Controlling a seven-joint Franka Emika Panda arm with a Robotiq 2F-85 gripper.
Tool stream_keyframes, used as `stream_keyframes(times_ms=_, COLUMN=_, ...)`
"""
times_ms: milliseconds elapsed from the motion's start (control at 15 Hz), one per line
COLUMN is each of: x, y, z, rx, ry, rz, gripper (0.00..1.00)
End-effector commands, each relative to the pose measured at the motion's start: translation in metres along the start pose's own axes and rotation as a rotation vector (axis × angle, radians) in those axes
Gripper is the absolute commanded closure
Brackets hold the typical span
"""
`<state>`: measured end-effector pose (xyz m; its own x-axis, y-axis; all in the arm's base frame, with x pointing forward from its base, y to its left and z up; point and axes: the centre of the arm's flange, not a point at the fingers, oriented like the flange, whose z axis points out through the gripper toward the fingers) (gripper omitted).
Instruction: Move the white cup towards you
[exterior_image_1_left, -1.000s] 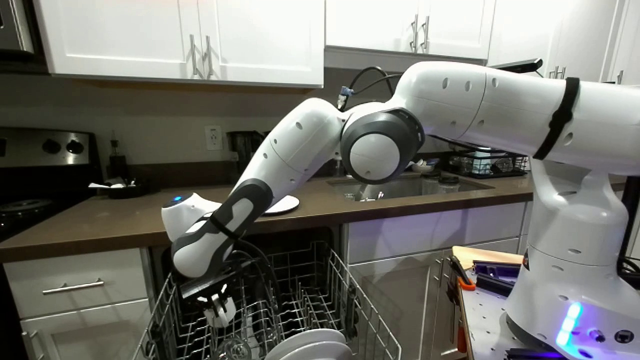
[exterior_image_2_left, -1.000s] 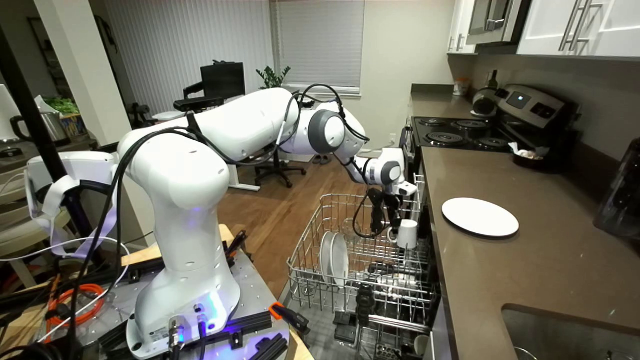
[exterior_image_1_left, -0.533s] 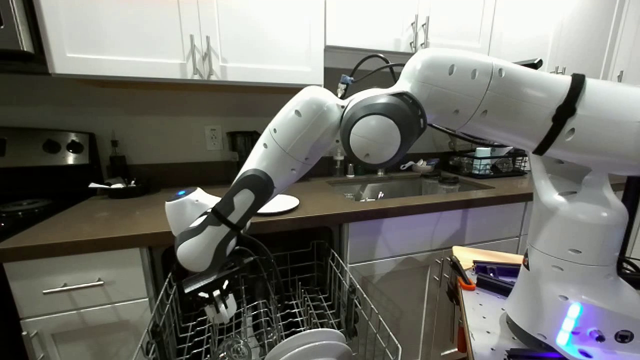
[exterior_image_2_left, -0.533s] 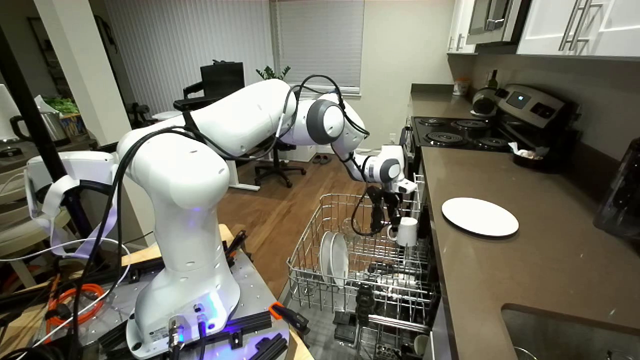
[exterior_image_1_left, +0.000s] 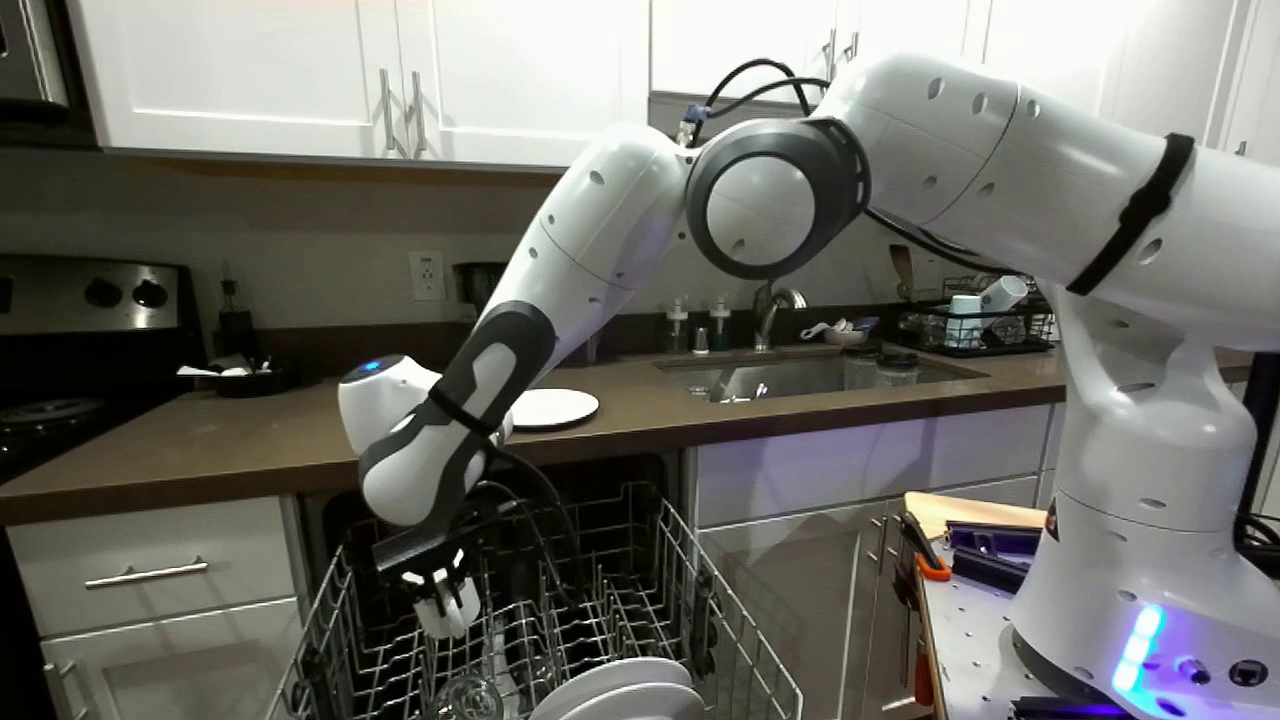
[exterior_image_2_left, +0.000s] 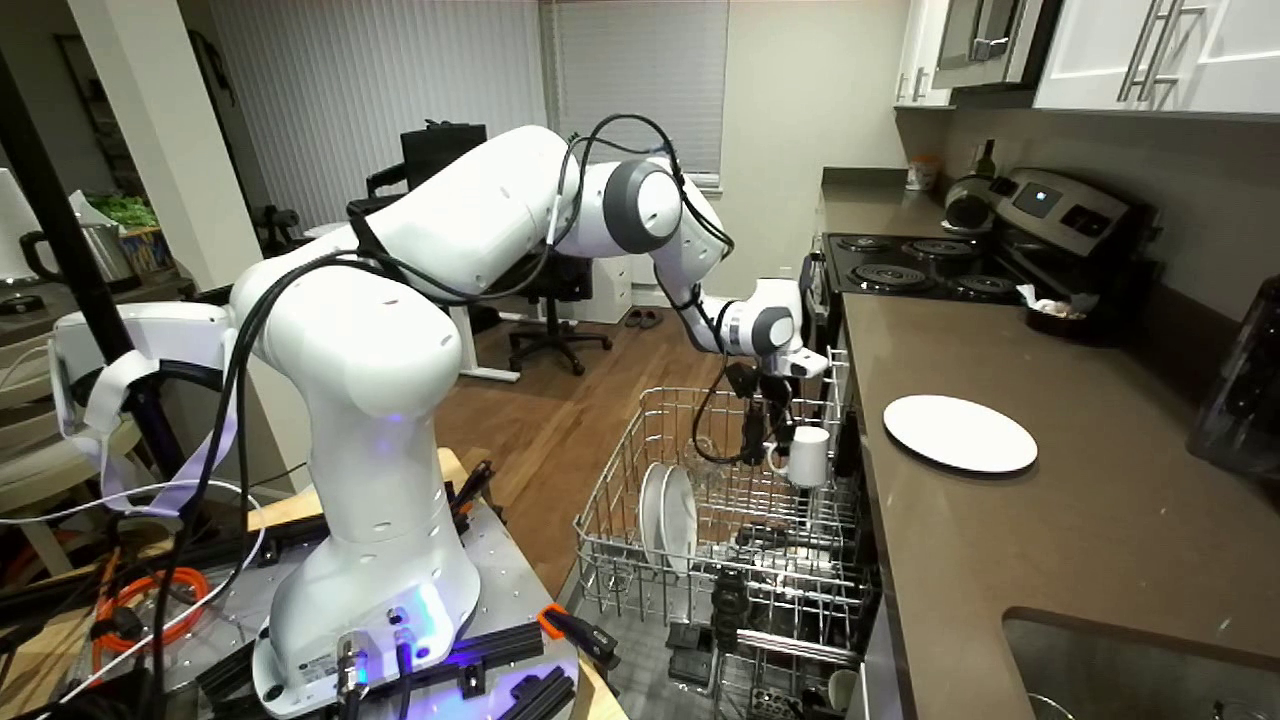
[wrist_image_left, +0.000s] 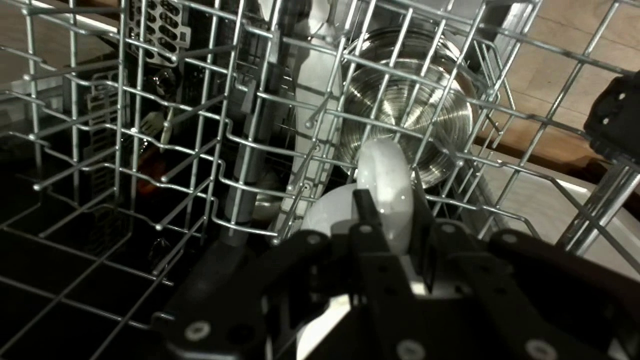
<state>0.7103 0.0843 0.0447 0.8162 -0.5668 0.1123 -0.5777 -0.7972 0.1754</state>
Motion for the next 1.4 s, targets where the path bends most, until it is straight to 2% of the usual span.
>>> stream_keyframes(times_ms=0, x=-0.024, y=0.015, z=-0.030, rx=-0.003, ry=0.012, rz=0.016, gripper=0.91)
stream_keyframes(times_ms=800, x=-0.066, y=0.023, z=-0.059, rx=-0.013, ry=0.005, rz=0.048, gripper=0.91)
stream_keyframes(times_ms=1333, x=-0.100, y=0.058, z=-0.048, rx=0.050, ry=0.039, rz=0.138, gripper=0.91)
